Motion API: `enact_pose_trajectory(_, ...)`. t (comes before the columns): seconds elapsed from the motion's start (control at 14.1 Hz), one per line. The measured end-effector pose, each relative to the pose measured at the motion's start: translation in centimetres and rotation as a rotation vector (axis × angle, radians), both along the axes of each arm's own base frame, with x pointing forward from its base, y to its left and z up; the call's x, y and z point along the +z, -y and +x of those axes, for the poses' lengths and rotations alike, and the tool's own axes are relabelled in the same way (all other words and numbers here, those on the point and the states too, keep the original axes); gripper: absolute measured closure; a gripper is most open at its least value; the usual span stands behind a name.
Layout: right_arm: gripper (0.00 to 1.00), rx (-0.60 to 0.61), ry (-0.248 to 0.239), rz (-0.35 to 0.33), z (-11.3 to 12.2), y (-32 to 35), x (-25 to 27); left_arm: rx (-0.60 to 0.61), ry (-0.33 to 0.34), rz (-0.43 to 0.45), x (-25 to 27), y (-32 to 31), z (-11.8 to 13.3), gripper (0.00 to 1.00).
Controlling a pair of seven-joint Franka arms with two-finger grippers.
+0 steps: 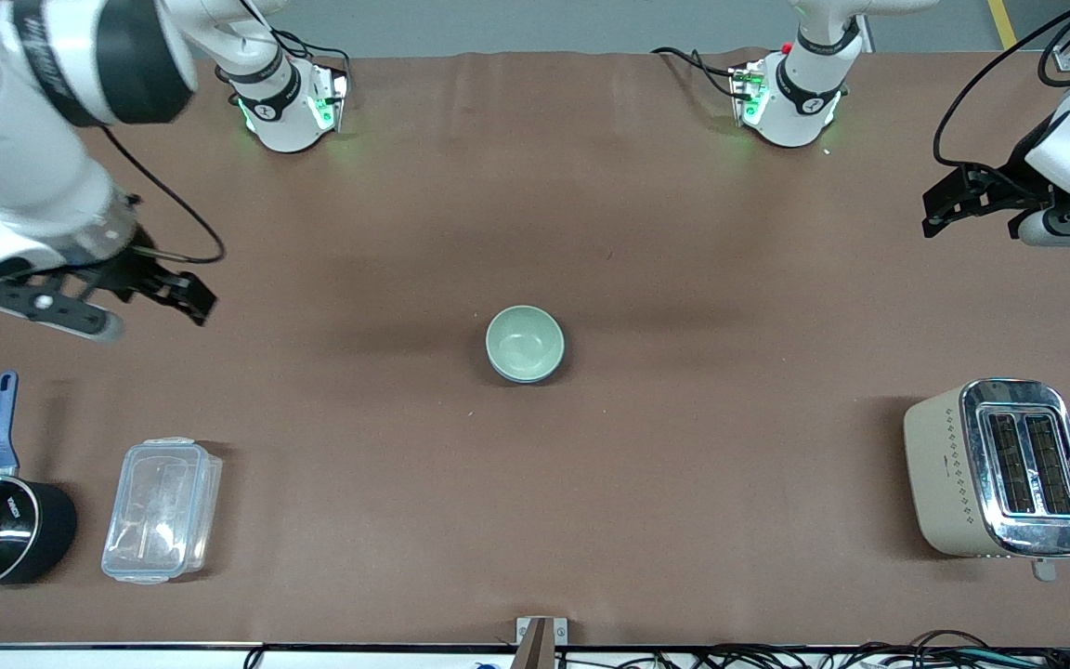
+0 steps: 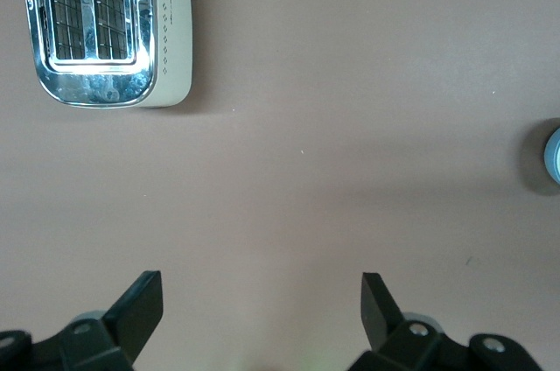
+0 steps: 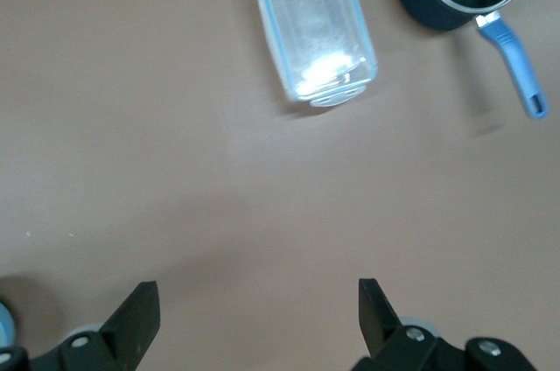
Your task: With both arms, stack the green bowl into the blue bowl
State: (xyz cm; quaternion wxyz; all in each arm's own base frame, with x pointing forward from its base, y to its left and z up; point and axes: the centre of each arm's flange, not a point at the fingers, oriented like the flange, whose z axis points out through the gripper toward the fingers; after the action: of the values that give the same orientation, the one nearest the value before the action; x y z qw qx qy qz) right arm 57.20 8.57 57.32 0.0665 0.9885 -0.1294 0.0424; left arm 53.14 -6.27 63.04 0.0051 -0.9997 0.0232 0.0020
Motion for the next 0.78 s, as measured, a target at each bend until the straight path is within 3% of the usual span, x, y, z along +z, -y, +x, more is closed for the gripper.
enact_pose_trajectory(0.35,0.00,0.102,-0.036,0.080,-3.3,10.6,6.3,-0.002,0.011,-0.001,0.5,0.1,0.0,0.00)
enact_pose_trajectory(0.57,0.00,0.128,-0.018,0.103,-4.9,12.9,11.1,-0.002,0.013,-0.001,0.6,0.1,0.0,0.00)
enact_pose_trajectory(0.78,0.00,0.148,-0.022,0.104,-4.8,12.8,11.2,-0.002,0.013,-0.001,0.6,0.1,0.0,0.00)
